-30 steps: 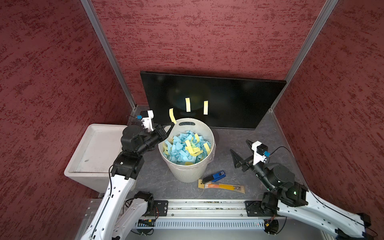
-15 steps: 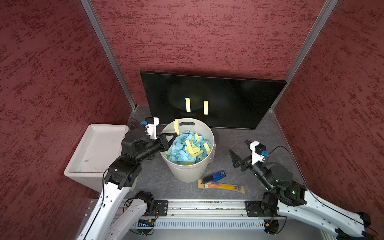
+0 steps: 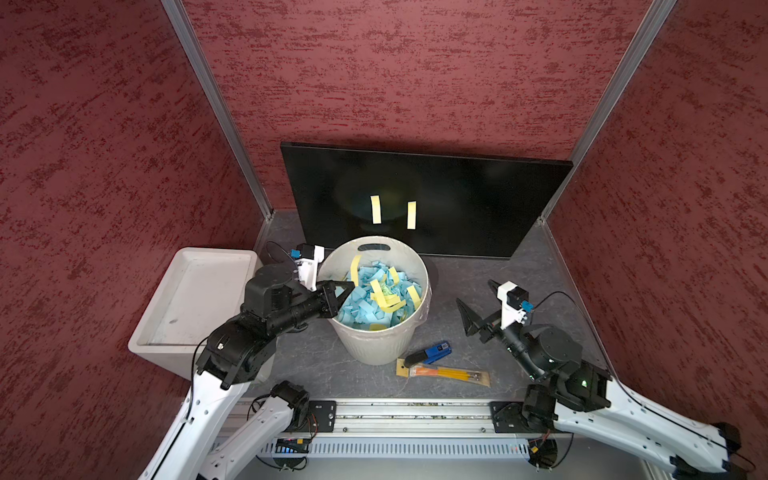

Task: Remove the sticky note from the monitor
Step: Place the sticky note in the trash bin, then tear off the sticky note from the monitor.

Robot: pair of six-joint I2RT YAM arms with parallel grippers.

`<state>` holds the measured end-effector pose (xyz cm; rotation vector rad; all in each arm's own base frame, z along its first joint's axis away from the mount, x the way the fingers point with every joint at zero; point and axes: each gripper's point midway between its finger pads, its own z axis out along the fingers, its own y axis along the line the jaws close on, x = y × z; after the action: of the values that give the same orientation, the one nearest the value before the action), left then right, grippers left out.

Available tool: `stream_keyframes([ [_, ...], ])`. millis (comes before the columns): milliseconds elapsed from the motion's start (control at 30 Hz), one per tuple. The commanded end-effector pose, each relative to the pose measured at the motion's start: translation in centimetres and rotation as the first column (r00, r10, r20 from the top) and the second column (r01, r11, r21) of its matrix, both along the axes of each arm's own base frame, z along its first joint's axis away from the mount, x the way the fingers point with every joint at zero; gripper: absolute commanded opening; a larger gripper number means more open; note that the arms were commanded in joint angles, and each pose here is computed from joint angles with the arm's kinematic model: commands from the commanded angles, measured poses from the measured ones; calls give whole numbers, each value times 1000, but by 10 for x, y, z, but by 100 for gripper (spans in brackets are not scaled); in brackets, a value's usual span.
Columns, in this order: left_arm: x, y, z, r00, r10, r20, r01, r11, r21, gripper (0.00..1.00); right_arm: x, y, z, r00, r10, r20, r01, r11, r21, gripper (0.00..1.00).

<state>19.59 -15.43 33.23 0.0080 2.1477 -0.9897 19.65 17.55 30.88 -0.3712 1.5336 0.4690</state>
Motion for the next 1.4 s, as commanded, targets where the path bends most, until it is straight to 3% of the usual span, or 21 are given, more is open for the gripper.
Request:
stream_keyframes([
  [0, 0, 3, 2, 1000, 7, 18, -8, 999, 41, 5, 4, -4, 2, 1000, -27, 7, 27, 999, 20, 98],
  [600, 12, -9, 21, 997, -7, 74, 8, 1000, -3, 47, 3, -4, 2, 1000, -22, 3, 22, 999, 26, 98],
  [833, 29, -20, 34, 995, -21, 97, 23, 1000, -19, 63, 3, -4, 2, 1000, -21, 4, 21, 999, 29, 99],
  [1367, 75, -29, 65, 988, -9, 151, 20, 997, -72, 89, 2, -6, 3, 1000, -21, 5, 20, 999, 33, 98],
])
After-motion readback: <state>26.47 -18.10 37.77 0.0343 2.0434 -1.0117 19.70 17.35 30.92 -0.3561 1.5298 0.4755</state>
